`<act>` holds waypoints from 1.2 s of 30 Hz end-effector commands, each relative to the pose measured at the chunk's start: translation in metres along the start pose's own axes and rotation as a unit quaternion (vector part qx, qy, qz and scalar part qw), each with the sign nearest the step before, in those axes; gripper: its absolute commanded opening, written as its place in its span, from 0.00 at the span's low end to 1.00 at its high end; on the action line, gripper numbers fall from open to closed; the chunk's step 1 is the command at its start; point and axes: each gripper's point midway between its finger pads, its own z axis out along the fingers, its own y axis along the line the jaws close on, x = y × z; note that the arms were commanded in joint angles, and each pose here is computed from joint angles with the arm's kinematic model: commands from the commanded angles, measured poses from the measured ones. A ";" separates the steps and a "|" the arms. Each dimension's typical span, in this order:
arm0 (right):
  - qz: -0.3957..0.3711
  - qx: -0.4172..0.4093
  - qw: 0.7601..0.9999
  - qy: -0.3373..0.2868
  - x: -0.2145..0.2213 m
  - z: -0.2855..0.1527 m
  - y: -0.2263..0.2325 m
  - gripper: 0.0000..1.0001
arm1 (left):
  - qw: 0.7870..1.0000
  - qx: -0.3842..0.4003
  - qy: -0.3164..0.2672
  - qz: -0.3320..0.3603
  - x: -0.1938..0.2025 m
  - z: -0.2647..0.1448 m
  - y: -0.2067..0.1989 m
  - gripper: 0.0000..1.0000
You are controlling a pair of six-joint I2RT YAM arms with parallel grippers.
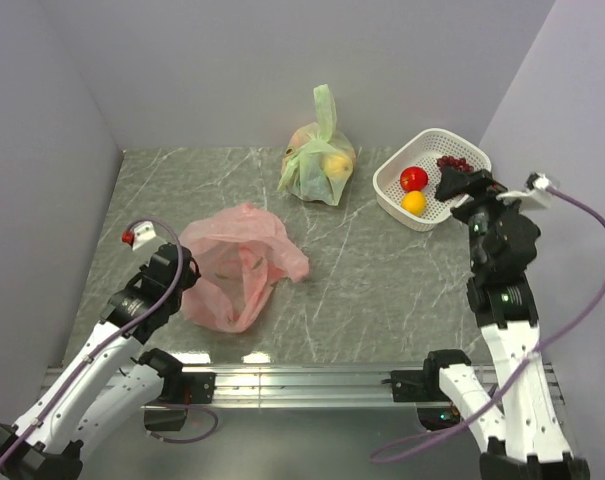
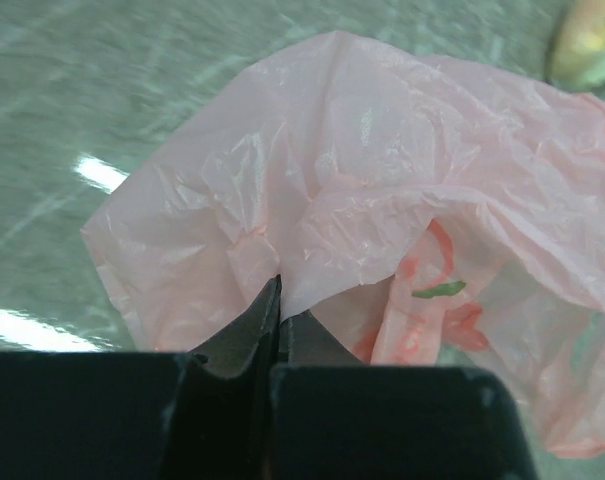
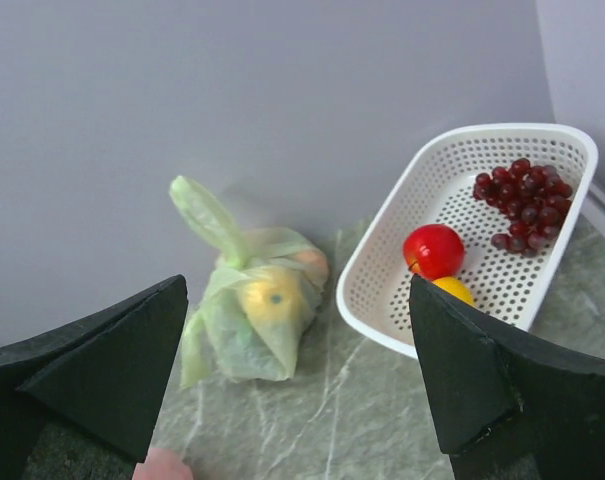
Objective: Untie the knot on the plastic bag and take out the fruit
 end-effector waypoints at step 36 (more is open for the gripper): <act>-0.047 -0.058 0.991 -0.107 0.036 -0.134 -0.058 0.98 | 0.941 0.047 -0.334 -0.025 -0.172 -0.149 0.048 0.99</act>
